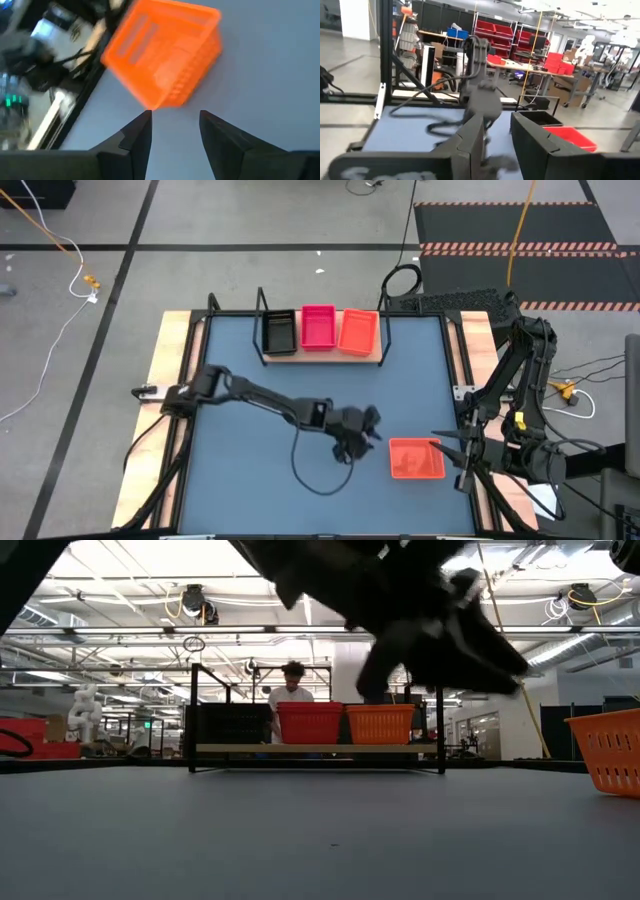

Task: Stack baskets on shelf by color
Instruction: Stack the orange basket on top of the orange basket on the shelf

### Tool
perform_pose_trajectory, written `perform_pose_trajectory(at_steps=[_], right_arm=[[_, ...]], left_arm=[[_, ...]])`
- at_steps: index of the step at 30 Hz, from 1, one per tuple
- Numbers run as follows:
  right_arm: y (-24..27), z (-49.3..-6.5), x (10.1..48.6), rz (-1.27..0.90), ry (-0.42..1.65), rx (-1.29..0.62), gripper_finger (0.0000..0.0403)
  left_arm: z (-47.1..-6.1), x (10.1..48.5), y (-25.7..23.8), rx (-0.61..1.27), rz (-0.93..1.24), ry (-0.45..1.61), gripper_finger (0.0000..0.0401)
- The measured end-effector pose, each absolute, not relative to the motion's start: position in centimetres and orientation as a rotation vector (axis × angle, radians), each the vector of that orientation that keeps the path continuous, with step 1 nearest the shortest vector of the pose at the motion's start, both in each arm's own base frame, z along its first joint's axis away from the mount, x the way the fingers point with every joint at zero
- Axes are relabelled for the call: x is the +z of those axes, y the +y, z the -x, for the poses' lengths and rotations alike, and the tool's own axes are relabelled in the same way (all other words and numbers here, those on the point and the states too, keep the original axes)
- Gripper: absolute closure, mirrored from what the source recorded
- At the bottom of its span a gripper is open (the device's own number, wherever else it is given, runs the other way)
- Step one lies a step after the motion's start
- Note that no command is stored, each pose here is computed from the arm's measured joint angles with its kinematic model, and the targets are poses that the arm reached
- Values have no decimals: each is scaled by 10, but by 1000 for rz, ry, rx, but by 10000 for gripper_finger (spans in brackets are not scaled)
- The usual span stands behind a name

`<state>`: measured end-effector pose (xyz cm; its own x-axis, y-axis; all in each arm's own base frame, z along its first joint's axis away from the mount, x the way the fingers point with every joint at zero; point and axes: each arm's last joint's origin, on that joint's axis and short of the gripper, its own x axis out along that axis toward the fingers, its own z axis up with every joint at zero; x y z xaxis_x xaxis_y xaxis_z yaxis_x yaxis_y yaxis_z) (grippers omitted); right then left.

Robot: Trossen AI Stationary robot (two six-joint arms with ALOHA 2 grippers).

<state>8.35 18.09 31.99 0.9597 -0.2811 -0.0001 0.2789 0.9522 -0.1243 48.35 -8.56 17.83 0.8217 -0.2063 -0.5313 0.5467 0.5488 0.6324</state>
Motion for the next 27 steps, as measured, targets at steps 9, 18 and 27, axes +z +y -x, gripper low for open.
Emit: perform_pose_trajectory(at_steps=[9, 18, 27], right_arm=[[175, -82, 325, 224, 32, -286, 310], [175, -82, 325, 202, 29, -287, 310], [172, -88, 325, 209, 34, -317, 310]], left_arm=[[-509, 166, -114, -553, -1062, 337, 240], [-535, 146, -121, -661, -976, 302, 240], [-545, 125, -115, -580, -999, 439, 248]])
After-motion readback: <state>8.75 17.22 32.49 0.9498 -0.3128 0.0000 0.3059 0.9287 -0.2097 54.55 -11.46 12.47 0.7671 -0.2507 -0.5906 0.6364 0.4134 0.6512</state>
